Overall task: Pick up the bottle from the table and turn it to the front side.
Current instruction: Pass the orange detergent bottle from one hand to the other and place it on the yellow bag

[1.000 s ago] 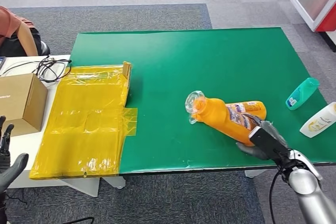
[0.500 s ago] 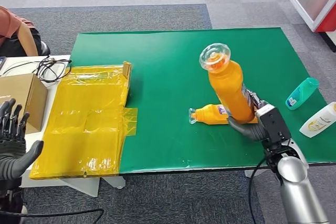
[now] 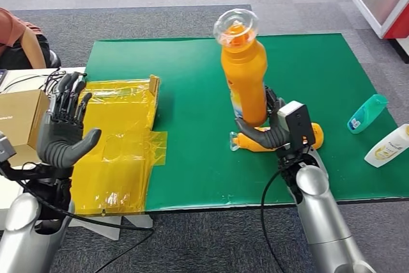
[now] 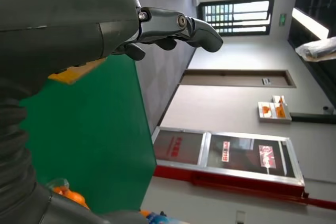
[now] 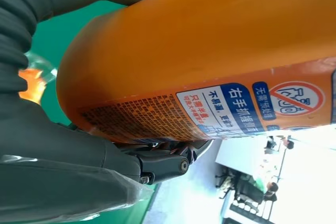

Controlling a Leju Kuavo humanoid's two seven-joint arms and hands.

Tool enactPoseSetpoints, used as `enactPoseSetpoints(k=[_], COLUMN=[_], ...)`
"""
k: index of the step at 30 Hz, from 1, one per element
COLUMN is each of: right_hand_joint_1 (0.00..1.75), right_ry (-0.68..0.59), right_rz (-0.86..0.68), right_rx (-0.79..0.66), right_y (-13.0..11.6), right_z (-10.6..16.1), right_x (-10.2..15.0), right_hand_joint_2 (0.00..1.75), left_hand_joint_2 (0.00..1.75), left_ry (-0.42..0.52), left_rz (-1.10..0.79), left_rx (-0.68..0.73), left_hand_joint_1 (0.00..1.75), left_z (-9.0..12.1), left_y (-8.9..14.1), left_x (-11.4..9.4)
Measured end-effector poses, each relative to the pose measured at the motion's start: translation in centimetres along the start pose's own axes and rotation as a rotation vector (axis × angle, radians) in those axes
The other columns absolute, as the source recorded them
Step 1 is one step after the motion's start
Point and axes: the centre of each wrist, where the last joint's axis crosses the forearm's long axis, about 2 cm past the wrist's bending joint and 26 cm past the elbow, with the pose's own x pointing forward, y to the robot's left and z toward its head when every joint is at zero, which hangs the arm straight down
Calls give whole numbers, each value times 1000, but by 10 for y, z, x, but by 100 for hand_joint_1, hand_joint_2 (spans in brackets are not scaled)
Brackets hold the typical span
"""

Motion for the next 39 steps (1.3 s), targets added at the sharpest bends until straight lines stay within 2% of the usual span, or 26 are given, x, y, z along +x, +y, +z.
enactPoseSetpoints(k=[6, 17, 39], right_hand_joint_1=[175, 175, 175], right_ry=[-20, -47, -66], right_rz=[26, 35, 70], right_rx=[43, 116, 221], right_y=[25, 55, 87], right_z=[-10, -22, -34], right_x=[4, 11, 17], right_hand_joint_2=[175, 175, 175], left_hand_joint_2=[175, 175, 175], left_ry=[2, 34, 72], left_rz=[25, 68, 158], left_rx=[-90, -195, -325], left_hand_joint_1=[0, 0, 0], left_z=[-24, -53, -76], left_y=[-16, -45, -91], left_x=[2, -1, -4])
